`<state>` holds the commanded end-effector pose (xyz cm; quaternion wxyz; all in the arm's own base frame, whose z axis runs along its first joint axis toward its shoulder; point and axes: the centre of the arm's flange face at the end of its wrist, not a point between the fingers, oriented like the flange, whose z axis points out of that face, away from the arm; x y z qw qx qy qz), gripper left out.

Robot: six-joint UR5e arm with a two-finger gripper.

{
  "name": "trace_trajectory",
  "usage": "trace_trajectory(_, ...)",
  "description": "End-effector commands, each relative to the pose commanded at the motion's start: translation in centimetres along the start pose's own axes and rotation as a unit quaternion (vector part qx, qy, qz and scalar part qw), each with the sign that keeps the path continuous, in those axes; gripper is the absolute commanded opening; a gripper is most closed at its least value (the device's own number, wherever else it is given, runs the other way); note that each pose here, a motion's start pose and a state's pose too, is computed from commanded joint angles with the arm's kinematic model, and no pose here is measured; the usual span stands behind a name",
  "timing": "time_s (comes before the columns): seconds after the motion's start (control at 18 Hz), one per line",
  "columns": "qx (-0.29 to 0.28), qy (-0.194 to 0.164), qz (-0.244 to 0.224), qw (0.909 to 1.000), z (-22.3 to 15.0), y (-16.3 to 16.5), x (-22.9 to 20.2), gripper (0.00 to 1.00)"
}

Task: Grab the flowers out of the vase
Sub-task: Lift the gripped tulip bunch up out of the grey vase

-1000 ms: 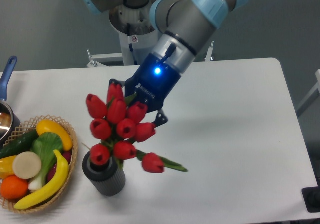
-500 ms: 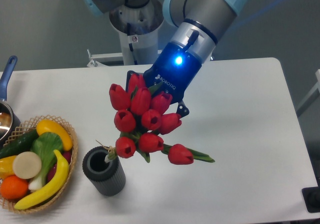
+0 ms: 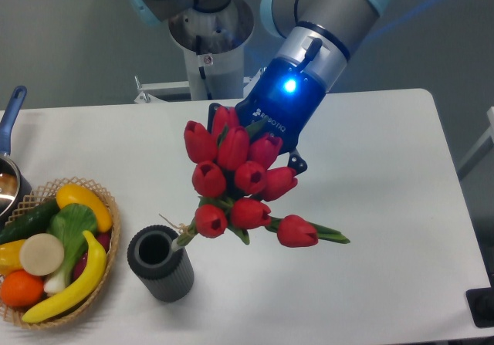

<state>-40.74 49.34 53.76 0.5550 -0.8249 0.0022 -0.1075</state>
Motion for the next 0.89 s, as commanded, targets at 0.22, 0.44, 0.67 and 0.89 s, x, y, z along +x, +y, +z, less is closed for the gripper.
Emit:
trace_trajectory(0.22,0.001,-0.007,0.003,1.0000,-0.7,0.4,-0.8,0.32)
trace_trajectory(0.44,0.001,-0.014,0.006,0.9999,-1.4,0.7,-1.5,0.32)
trace_trajectory(0.67,0.001,-0.015,0.012,0.9998,-1.5,0.9,-1.8,0.32)
trace_trajectory(0.89,0.001,-0.020,0.011,0.9997,-2.0,1.3,-2.3,0.32)
